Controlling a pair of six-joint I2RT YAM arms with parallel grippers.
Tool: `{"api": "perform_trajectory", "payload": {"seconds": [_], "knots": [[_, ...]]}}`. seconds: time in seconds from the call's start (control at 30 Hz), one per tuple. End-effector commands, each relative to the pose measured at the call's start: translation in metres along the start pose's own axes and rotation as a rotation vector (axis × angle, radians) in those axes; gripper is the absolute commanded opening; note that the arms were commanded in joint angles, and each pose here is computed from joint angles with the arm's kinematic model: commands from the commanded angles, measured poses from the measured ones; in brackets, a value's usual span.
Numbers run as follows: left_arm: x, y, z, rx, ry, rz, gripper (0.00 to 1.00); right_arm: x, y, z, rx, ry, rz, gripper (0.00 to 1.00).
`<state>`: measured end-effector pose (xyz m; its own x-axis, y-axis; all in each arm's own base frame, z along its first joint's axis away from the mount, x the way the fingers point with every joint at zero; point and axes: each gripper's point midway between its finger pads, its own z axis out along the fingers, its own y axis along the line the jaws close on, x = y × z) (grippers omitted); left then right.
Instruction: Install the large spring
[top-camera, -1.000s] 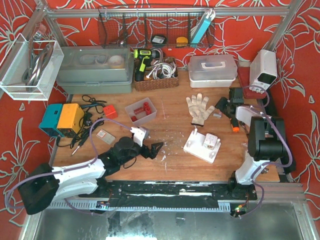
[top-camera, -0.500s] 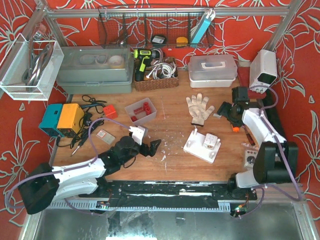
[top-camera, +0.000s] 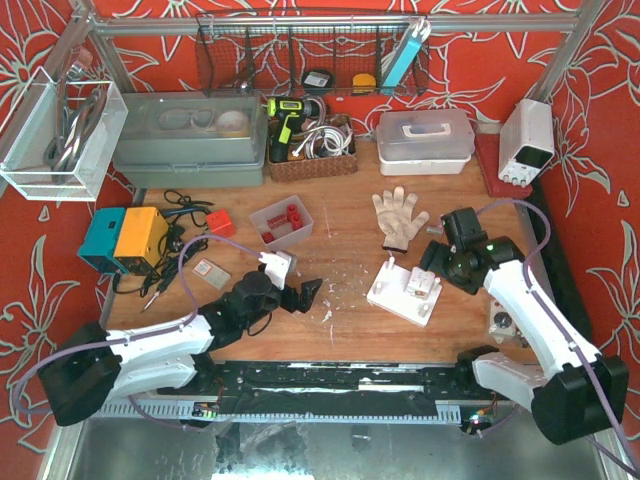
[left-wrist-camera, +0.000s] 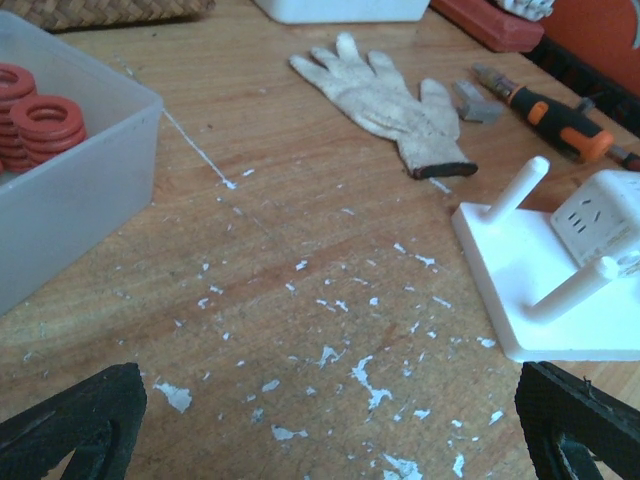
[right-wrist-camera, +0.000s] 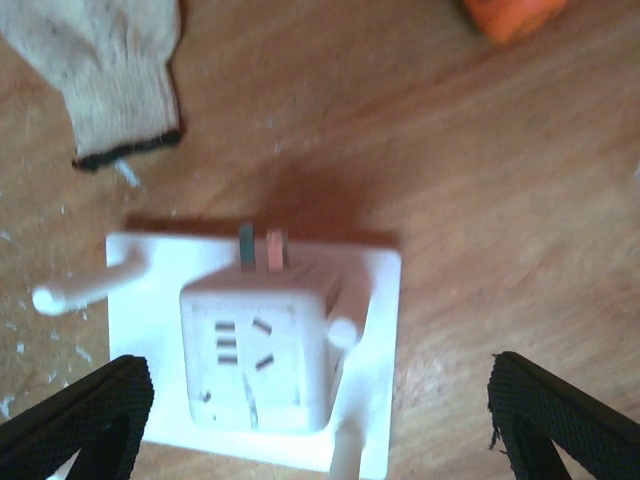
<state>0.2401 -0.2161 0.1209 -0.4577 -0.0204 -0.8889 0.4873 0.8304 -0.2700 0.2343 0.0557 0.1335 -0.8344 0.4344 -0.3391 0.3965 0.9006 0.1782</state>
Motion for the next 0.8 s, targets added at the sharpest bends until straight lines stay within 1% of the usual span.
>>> {"api": "perform_trajectory", "payload": {"seconds": [0.0,0.07,0.13,0.27,0.37,0.43,0.53,0.6,0.67,0.77], "knots": [[-0.006,-0.003,0.004,-0.007,-0.008,-0.001,1.0,0.024,0.005,0.006,-0.039,0.029,0.032,0.89],[-0.005,-0.003,0.004,-0.006,-0.005,-0.001,1.0,0.026,0.011,0.008,-0.06,0.033,0.011,0.86],[-0.004,-0.003,0.004,-0.006,-0.004,0.0,1.0,0.028,0.017,0.01,-0.061,0.034,-0.012,0.85],[-0.004,-0.003,0.004,-0.004,-0.002,0.0,1.0,0.033,0.017,0.018,-0.013,0.039,-0.048,0.88],[-0.005,-0.006,0.004,0.012,-0.005,0.003,1.0,0.036,0.023,0.025,-0.013,0.039,-0.07,0.89],[-0.006,-0.014,0.003,0.063,-0.01,0.012,1.0,0.035,0.023,0.028,0.007,0.03,-0.082,0.89],[-0.007,-0.04,-0.003,0.217,-0.025,0.026,1.0,0.034,0.02,0.033,0.042,0.018,-0.095,0.89],[-0.005,-0.054,-0.007,0.302,-0.024,0.034,1.0,0.037,0.021,0.038,0.05,0.032,-0.095,0.89],[-0.004,-0.061,-0.009,0.346,-0.016,0.037,1.0,0.043,0.022,0.043,0.044,0.051,-0.091,0.89],[-0.002,-0.063,-0.007,0.353,-0.007,0.04,1.0,0.049,0.026,0.049,0.046,0.067,-0.093,0.88]]}}
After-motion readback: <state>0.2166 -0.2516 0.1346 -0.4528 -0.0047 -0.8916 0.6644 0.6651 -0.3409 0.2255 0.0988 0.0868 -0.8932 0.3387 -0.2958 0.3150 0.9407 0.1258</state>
